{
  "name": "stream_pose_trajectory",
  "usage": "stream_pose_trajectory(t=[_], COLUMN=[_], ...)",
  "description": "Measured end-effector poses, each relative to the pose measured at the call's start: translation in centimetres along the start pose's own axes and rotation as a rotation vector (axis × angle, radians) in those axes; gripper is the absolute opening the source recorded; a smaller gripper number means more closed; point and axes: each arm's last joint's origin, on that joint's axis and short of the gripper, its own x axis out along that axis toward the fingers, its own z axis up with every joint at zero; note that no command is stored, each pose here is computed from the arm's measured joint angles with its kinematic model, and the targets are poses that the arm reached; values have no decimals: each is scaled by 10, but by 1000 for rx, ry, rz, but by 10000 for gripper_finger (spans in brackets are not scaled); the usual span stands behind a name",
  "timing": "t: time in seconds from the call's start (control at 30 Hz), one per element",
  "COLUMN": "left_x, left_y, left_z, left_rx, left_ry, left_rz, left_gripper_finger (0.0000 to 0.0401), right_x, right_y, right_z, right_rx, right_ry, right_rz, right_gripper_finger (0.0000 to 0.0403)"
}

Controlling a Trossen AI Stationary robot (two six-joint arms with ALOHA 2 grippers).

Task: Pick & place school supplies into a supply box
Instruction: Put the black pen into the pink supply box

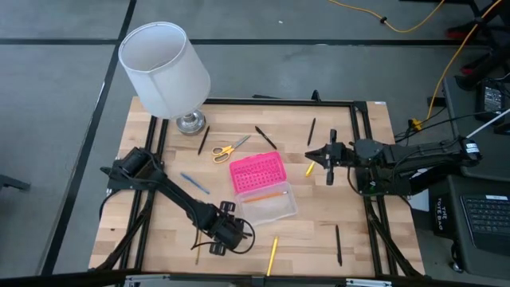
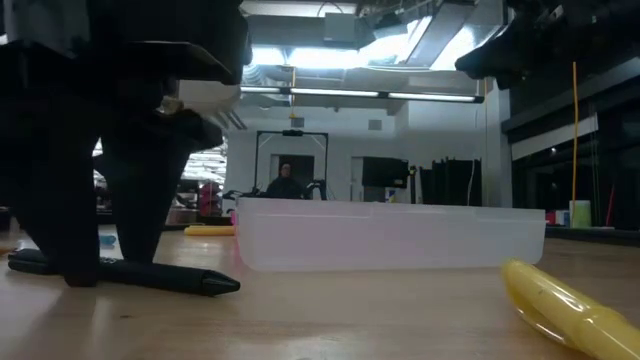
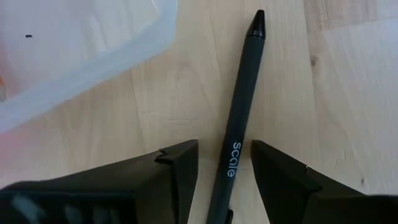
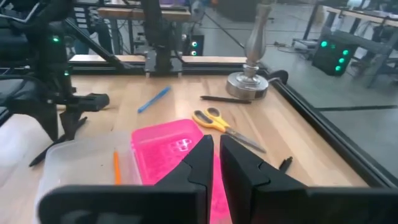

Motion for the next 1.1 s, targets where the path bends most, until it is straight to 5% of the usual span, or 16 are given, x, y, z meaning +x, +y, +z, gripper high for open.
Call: stream_pose_trajectory(t=[0.37, 0.77, 1.1], left_x=[-4, -7, -13], left_y=[1, 1, 0], left_z=[-1, -1, -2], left_rx=[2, 1, -21], left_ry=[5, 6, 4], left_rz=[1, -7, -35], left_gripper_finger=[139, 16, 12], right_x=[0, 0, 0], right_y=[0, 0, 0], right_z=[1, 1, 1], right_rx=[-19, -20, -20], right_ry=[-8, -8, -8], right_rz=[2, 2, 2], right_gripper_finger=[35, 35, 35])
